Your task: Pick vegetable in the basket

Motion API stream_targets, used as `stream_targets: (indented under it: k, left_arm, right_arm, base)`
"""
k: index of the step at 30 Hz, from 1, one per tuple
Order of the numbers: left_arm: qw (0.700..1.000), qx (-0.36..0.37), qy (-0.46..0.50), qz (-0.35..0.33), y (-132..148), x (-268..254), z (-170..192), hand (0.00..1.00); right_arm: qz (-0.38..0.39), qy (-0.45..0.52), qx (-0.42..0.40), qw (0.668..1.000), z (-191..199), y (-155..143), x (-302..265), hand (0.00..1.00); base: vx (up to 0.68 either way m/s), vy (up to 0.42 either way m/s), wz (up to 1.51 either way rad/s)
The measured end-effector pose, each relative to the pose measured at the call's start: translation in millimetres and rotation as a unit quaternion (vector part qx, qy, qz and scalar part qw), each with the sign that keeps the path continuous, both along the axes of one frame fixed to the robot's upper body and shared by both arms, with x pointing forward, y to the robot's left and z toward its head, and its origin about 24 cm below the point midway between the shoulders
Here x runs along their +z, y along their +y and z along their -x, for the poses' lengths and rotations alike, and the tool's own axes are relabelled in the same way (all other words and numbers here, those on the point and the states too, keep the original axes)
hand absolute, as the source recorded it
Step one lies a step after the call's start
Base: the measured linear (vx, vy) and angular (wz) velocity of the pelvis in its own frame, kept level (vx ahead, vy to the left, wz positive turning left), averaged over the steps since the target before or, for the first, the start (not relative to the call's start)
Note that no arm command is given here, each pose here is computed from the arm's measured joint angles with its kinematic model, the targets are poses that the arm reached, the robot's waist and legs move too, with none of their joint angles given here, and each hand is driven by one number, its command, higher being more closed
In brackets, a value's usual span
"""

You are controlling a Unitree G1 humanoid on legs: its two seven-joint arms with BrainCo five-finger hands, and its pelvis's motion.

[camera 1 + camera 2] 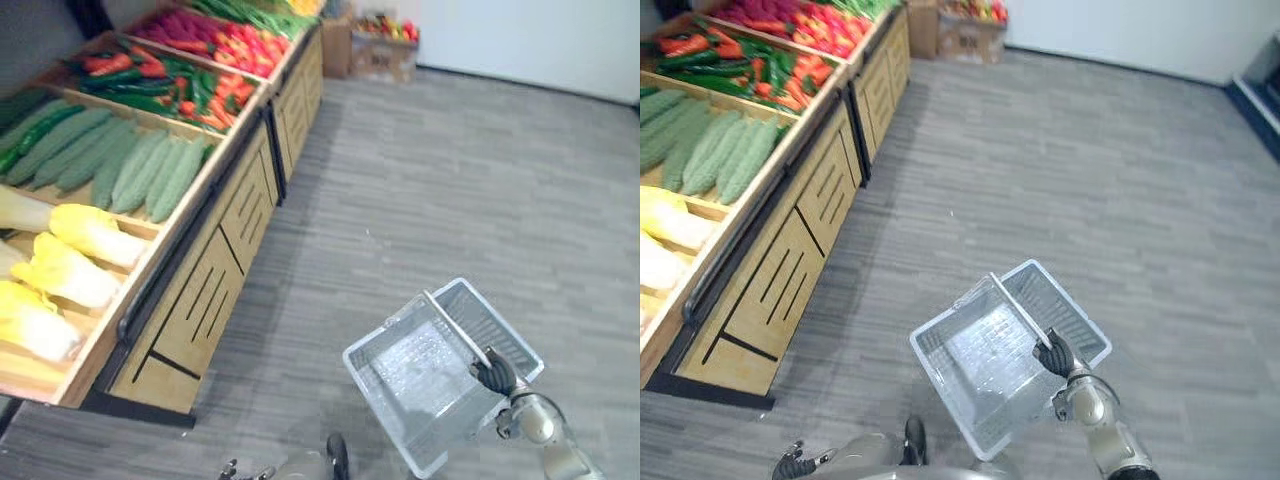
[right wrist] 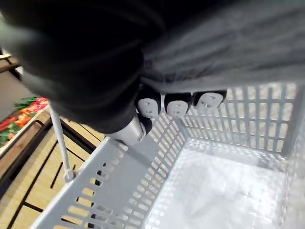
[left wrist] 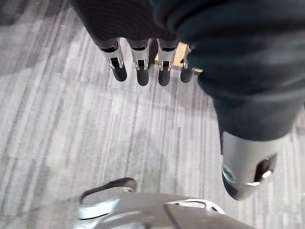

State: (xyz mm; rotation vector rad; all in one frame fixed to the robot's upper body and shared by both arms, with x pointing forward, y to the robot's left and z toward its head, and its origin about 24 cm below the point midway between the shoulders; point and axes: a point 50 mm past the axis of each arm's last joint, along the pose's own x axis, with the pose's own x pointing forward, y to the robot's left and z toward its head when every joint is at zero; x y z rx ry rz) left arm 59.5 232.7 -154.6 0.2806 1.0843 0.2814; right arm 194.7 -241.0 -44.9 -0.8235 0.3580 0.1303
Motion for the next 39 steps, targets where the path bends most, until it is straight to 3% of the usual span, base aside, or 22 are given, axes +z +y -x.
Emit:
stream_targets:
  k: [8,16,25,29,34,39]
  left_arm:
    - [0.999,-0.013,-0.029,0.002,-1.7,4.0,-23.2,0.0]
    - [1.0,0.007,-0.019,0.023,-10.1,-1.2,-21.6,0.0]
    - [0.999,0.015,-0.038,0.01,-4.8,3.4,-34.4,0.0]
    - [0.998,0.013,-0.053,-0.016,4.4,9.6,-51.0,0.0]
    - [0.999,0.037,-0.015,-0.029,8.7,3.0,-21.4,0.0]
    - [0.999,0.025,-0.024,-0.035,9.3,5.2,-31.9,0.0]
  right_arm:
    - [0.002,-0.022,-0.083,0.996,14.9,-32.1,9.0,1.0]
    - [0.024,-0.029,-0.082,0.996,1.5,-47.0,19.8,1.0]
    - [0.042,0.04,-0.131,0.99,24.7,-70.0,-1.9,1.0]
    - [-0.003,0.052,-0.189,0.981,37.9,-65.3,-21.5,1.0]
    - [-0.019,0.08,-0.245,0.966,51.9,-72.2,-37.0,1.0]
    - [-0.059,0.106,-0.289,0.95,60.6,-62.3,-53.8,1.0]
  base:
    - [0.53,-0.121,1.56]
    - [0.64,-0.339,1.13]
    - [0.19,-0.046,1.42]
    - [-0.02,0.188,0.99]
    - [-0.04,0.033,-0.16]
    - [-0.03,-0.042,-0.2]
